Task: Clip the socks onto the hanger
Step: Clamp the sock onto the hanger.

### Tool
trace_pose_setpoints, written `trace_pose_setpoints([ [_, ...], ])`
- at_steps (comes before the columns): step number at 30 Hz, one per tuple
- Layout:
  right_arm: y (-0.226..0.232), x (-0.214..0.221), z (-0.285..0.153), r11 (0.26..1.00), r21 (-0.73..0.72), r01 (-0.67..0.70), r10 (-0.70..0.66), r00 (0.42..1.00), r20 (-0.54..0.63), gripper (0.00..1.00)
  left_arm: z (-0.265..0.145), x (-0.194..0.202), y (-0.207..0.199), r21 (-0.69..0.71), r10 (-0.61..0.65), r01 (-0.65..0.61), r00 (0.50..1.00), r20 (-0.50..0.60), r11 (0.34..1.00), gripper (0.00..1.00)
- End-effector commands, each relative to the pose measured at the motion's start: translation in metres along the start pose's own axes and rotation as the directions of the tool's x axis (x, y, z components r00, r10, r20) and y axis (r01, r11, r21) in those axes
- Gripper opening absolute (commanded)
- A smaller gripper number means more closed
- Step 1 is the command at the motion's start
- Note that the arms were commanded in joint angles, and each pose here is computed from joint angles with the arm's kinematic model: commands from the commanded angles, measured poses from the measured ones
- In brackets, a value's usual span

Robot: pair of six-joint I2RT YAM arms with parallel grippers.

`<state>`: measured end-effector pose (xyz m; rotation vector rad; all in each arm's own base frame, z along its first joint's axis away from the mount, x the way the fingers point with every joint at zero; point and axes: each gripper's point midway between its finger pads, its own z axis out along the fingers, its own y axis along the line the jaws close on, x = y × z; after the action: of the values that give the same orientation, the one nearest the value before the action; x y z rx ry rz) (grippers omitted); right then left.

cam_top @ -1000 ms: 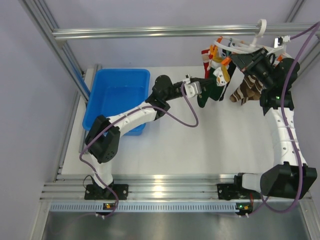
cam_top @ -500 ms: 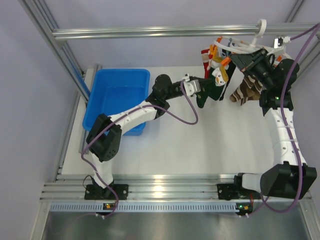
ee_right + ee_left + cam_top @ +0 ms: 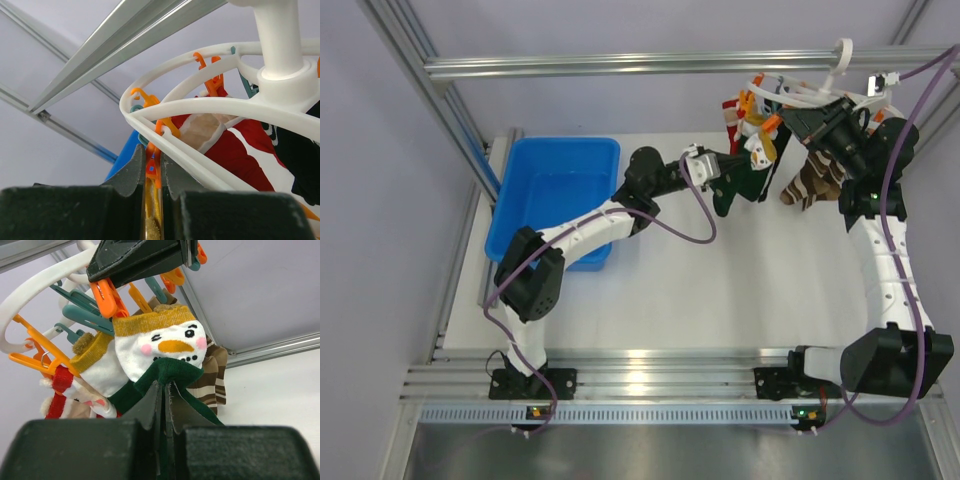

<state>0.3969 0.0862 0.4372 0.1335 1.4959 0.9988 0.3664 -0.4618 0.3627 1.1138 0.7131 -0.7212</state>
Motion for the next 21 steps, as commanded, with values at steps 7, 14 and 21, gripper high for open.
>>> trace_pose_setpoints([
  [7, 0.0531, -0.0129, -0.0073, 0.972, -0.194, 0.129, -0.124, 0.992, 0.037, 0.0, 0.0104, -0.0435, 0.027, -0.038, 0.034, -0.03, 0.994, 0.104, 0.999, 0.0],
  [14, 0.0513, -0.0122, -0.0066, 0.972, -0.188, 0.138, -0.134, 0.99, 0.031, 0.0, 0.0135, -0.0443, 0.0309, -0.047, 0.037, -0.032, 0.993, 0.112, 0.998, 0.0],
  [21, 0.0506, -0.0132, -0.005, 0.975, -0.183, 0.129, -0.126, 0.992, 0.026, 0.06, 0.0139, -0.0452, 0.0319, -0.05, 0.042, -0.036, 0.993, 0.114, 0.998, 0.0],
])
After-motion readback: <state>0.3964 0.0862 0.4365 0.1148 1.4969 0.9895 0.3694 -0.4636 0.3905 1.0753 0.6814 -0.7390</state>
